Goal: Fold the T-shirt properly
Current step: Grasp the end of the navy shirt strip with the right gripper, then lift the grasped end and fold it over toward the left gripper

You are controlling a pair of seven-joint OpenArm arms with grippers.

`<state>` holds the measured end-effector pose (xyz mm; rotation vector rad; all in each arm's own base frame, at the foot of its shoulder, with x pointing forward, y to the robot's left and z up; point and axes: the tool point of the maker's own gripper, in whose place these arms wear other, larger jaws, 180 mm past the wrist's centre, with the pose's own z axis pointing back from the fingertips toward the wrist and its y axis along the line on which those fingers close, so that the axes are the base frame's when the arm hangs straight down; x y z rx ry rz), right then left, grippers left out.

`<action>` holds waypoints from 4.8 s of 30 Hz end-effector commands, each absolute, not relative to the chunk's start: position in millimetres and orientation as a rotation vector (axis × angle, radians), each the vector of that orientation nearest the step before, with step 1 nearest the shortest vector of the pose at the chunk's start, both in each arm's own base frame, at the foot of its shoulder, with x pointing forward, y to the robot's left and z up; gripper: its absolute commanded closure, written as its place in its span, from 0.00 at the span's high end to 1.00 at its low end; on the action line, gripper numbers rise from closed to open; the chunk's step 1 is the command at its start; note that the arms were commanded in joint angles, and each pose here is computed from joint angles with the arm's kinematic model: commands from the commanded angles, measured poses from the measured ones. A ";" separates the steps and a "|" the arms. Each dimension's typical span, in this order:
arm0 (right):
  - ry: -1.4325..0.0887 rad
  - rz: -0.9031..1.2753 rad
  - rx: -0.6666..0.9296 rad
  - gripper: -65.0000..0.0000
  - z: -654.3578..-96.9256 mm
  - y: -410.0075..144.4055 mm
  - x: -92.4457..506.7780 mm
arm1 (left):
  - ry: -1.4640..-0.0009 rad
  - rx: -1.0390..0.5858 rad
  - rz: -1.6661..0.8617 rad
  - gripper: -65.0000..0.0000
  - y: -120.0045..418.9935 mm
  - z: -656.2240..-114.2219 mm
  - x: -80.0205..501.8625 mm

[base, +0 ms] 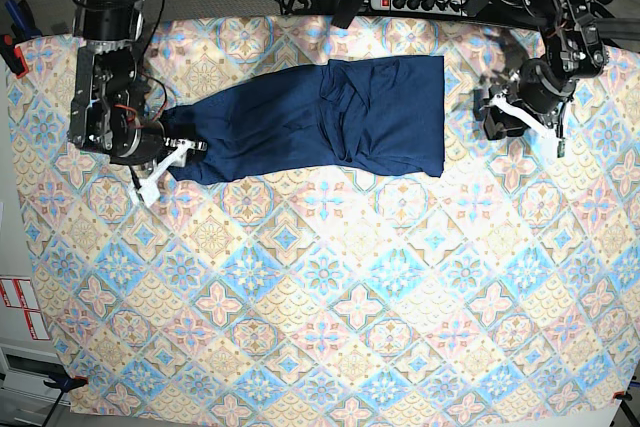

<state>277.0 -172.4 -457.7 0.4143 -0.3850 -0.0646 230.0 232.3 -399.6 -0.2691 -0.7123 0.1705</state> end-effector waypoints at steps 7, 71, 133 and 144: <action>-0.432 -0.002 0.367 0.51 -433.6 -188.2 288.3 | -0.779 -0.271 0.158 0.34 235.6 -383.2 244.0; -0.447 0.104 0.205 0.68 -438.1 -217.1 306.5 | -0.783 -0.274 0.157 0.34 234.4 -382.2 245.4; -0.433 -0.152 0.449 0.03 -455.3 -205.8 298.4 | -0.811 -0.299 0.176 0.34 226.7 -379.1 253.8; -0.449 -0.119 0.456 0.03 -439.5 -201.8 317.7 | -0.823 -0.323 0.196 0.34 218.1 -378.7 256.7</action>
